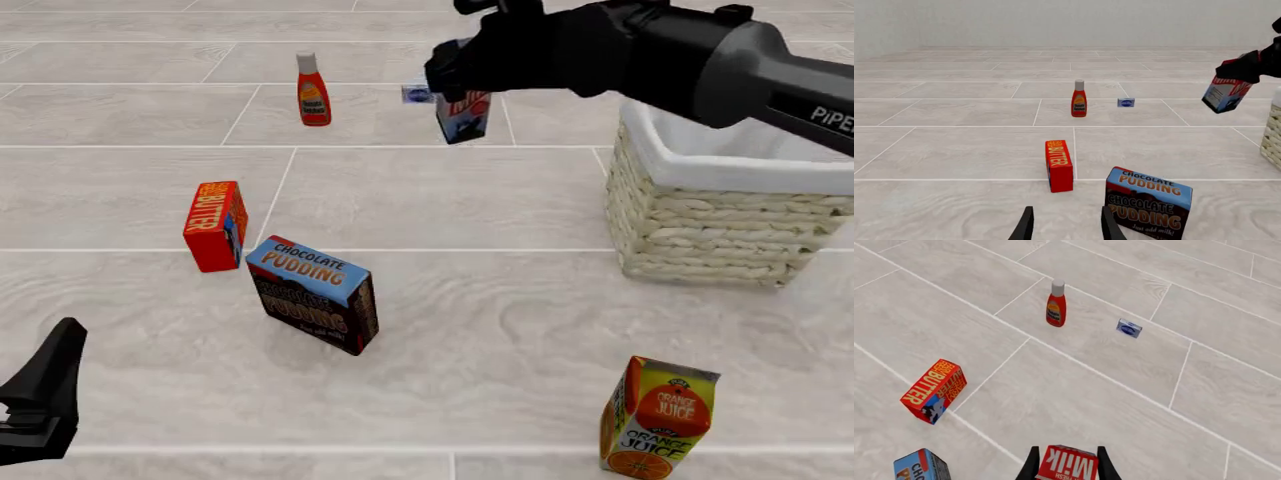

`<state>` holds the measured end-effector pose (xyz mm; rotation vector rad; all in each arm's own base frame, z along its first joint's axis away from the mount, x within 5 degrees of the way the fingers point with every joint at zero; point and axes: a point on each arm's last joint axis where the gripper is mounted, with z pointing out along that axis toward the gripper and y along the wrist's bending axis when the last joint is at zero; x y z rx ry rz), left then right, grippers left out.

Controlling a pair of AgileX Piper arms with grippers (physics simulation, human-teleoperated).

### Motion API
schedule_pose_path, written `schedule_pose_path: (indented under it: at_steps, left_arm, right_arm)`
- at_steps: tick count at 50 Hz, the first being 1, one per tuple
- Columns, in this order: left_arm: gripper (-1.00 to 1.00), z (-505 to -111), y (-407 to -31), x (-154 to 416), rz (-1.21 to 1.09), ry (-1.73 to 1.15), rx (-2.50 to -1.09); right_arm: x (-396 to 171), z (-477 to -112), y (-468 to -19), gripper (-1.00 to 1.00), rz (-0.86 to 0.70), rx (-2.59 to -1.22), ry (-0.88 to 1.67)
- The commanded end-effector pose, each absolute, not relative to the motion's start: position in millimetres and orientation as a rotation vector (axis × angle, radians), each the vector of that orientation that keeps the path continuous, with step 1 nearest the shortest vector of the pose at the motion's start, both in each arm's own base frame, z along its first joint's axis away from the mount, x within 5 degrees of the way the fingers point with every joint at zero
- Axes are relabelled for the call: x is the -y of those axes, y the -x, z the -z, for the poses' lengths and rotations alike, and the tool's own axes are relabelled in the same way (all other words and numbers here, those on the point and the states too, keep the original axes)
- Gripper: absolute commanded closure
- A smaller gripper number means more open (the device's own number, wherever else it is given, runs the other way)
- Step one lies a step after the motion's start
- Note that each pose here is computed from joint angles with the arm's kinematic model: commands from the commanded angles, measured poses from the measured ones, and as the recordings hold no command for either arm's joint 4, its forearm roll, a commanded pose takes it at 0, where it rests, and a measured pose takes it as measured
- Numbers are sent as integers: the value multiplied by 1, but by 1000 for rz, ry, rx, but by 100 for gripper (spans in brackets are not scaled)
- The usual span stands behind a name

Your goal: Pick the milk and place it in the basket.

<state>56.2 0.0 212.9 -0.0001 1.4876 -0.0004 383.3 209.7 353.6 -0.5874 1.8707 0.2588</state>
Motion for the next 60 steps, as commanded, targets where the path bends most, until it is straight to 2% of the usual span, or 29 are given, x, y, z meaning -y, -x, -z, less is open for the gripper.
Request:
schedule_pose_path:
  at_steps: [1,29,60]
  left_arm:
    - [-100,-213,-56,0,0,0,-1488]
    - [-100,-213,-56,0,1,0,-1488]
    - [-100,-213,-56,0,1,0,-1488]
  right_arm:
    - [-180,-388,-374,100,-238,-1809,511]
    - [-119,-435,-369,100,-160,-1770,359]
    - [-42,-429,-385,100,-21,-1832,174]
